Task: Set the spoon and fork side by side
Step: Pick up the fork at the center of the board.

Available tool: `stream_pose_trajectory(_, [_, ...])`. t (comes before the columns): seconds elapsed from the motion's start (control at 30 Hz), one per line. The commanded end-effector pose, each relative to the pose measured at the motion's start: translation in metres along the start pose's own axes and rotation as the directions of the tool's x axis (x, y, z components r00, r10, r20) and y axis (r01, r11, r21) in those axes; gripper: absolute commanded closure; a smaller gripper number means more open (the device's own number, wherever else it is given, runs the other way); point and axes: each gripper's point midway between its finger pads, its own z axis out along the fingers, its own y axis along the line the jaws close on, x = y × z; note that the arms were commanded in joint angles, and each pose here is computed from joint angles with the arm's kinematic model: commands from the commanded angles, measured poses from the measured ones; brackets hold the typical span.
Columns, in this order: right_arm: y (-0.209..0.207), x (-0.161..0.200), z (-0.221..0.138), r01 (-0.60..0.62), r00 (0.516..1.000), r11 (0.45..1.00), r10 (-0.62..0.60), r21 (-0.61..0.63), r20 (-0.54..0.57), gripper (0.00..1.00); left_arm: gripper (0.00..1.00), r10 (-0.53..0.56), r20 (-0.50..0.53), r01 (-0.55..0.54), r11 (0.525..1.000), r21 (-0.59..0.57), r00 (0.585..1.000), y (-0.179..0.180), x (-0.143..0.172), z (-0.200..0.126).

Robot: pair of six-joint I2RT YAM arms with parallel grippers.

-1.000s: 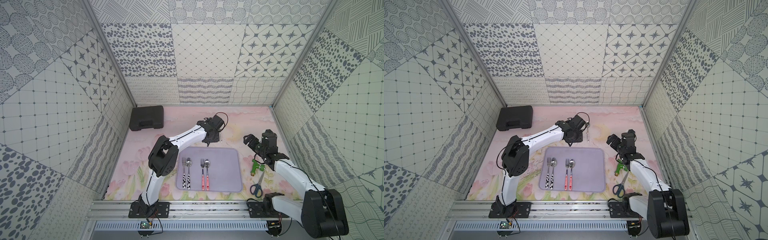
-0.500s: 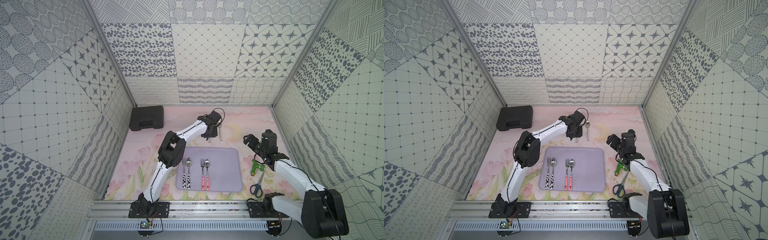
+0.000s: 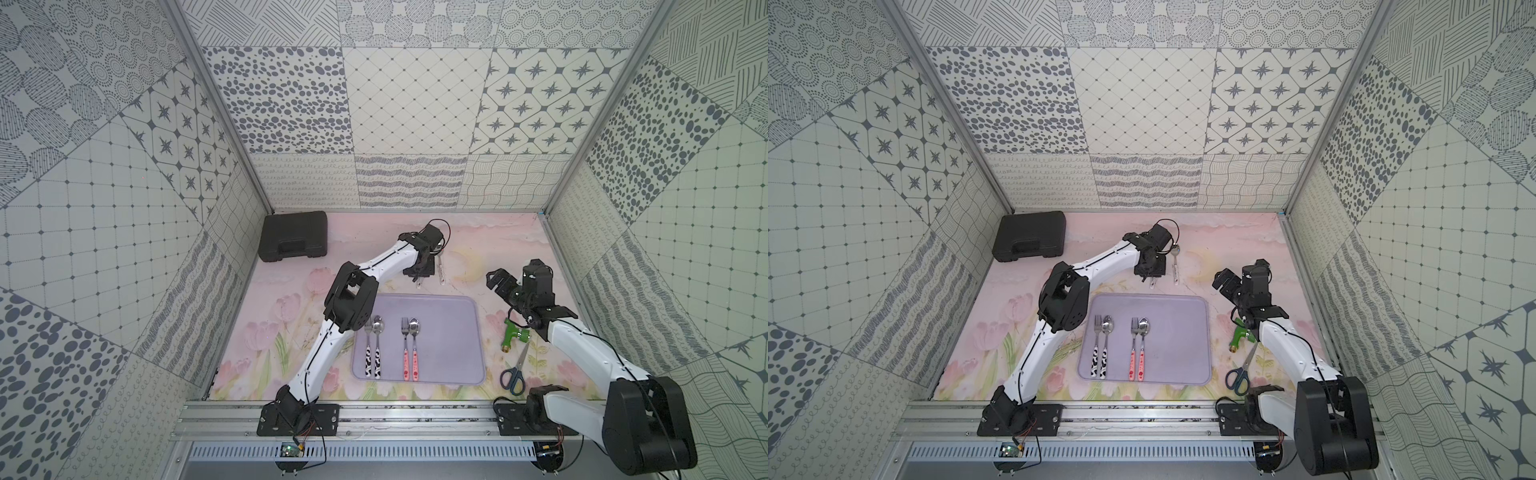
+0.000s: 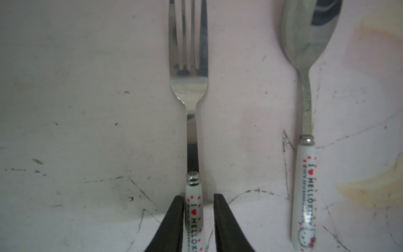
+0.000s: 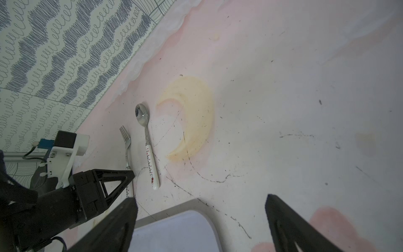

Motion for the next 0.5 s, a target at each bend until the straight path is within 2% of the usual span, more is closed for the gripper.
stream_pose_trajectory(0.0, [0.0093,-0.0103,0.0001,0.016,0.999,1.000,-0.016,-0.023,0.036,0.03,0.75,0.032,-0.050,-0.034,0.998,-0.057,0.998,0.0157,0.0101,0.0061])
stream_pose_trajectory(0.47, [0.0098,-0.0107,-0.0010,0.017,0.999,1.000,-0.016,-0.024,0.037,0.03,0.89,0.008,-0.055,-0.012,0.997,-0.075,0.998,0.0192,0.0121,0.0028])
